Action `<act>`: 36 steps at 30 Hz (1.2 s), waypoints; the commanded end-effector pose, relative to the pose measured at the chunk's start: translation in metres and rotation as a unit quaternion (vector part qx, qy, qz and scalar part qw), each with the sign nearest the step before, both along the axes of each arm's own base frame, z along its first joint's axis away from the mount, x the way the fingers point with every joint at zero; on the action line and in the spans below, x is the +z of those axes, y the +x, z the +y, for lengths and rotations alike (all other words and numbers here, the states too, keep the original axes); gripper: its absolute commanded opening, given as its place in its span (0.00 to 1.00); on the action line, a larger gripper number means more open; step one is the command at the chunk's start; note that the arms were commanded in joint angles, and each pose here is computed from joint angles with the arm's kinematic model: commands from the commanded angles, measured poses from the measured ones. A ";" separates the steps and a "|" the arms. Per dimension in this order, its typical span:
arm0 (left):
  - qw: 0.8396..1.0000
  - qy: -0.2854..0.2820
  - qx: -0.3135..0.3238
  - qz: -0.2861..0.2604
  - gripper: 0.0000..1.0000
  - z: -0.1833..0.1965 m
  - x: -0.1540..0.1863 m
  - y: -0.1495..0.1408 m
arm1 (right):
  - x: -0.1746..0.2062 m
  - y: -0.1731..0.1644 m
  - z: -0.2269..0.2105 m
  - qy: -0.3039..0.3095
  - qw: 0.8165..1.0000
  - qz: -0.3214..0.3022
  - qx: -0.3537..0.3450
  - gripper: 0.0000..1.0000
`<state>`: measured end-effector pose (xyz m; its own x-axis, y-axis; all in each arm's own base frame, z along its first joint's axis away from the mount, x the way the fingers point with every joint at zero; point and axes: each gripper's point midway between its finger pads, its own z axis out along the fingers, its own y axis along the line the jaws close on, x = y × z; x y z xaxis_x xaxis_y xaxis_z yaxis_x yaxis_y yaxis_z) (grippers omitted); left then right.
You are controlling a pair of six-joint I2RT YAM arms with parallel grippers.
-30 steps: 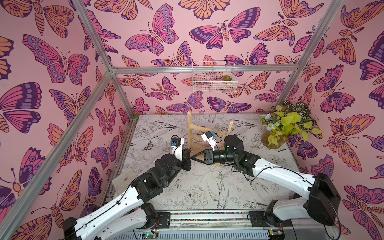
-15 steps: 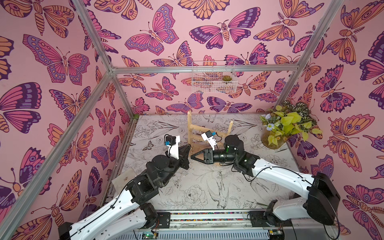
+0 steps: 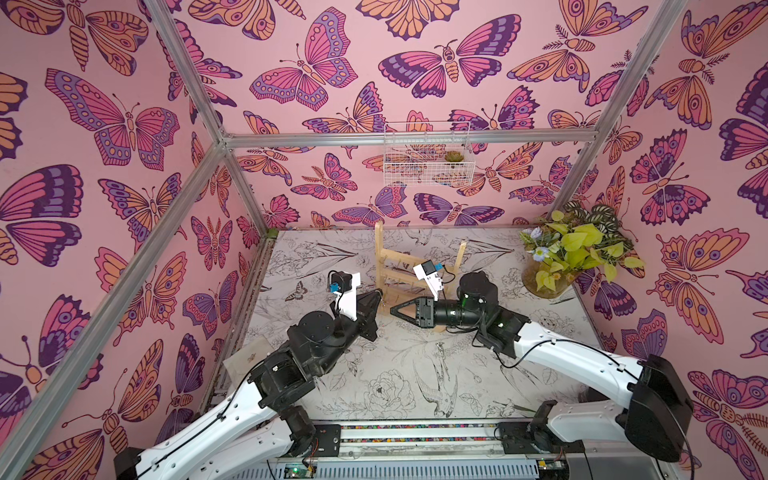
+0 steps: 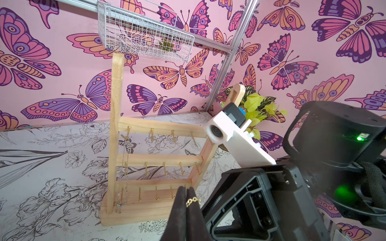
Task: Hang the necklace on the jewelry display stand
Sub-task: Pick up the necklace from the center of the board.
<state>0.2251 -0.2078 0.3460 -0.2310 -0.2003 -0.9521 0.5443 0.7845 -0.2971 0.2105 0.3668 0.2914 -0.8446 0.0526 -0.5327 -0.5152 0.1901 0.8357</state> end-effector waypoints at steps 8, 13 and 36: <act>1.000 0.007 0.000 -0.019 0.00 -0.004 0.010 0.004 | 0.025 0.015 -0.019 -0.006 0.997 -0.057 -0.050 0.13; 0.999 0.006 0.008 -0.039 0.00 -0.004 0.020 0.014 | 0.039 0.030 -0.027 -0.010 0.995 -0.076 -0.064 0.13; 0.999 -0.024 0.007 -0.048 0.00 -0.018 0.034 0.083 | 0.057 0.092 -0.041 -0.057 0.987 -0.113 -0.100 0.14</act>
